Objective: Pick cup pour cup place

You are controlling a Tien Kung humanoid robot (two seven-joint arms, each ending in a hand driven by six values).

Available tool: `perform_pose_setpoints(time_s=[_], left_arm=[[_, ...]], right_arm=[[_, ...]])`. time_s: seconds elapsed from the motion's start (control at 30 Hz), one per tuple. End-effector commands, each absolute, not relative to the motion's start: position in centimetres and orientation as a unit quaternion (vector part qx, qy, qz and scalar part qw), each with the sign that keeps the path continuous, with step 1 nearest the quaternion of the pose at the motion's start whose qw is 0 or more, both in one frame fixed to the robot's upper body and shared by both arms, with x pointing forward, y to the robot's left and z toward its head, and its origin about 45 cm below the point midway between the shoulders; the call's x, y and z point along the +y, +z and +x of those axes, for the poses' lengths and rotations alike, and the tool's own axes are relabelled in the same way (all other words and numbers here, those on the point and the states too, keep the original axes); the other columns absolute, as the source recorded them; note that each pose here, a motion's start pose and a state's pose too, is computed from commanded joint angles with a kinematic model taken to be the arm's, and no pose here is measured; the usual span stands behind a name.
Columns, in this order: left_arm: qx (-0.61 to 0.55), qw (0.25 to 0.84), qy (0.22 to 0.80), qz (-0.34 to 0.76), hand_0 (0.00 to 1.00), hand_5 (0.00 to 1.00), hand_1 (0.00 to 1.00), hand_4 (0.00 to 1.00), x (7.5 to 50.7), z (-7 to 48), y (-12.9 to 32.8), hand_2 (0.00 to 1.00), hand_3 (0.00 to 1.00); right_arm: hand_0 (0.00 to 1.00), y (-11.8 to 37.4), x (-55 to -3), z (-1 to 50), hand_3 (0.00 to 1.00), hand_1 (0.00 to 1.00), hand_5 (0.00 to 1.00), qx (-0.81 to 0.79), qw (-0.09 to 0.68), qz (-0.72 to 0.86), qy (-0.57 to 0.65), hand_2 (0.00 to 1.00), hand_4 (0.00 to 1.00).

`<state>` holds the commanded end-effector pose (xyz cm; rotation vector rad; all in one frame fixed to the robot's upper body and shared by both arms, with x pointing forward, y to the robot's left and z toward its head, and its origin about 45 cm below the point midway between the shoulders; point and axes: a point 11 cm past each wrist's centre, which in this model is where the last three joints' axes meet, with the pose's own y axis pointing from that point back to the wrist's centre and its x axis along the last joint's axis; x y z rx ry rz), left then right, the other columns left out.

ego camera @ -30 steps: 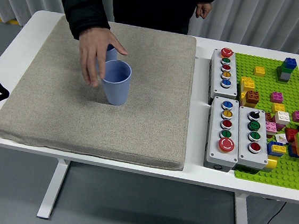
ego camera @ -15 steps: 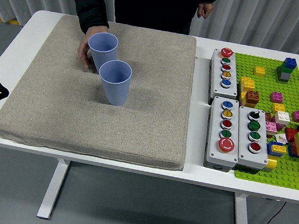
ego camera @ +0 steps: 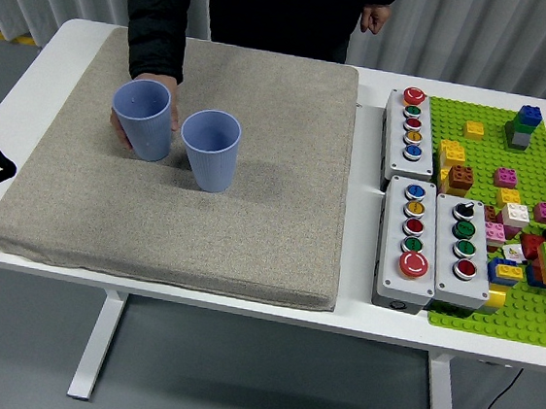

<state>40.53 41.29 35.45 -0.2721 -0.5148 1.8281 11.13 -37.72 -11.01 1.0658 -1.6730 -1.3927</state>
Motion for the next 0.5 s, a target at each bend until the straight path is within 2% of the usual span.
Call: perform_pose_setpoints(time_s=[0.5], left_arm=[[-0.220,0.573,0.782,-0.105,0.838,0.998,0.839,0.886,41.51,40.51,34.92,0.932,0.921]], right_arm=[[0.677,-11.03,-37.61,11.20,0.644,0.679,0.169,-0.646,0.350,0.412,-0.539,0.685,0.430]])
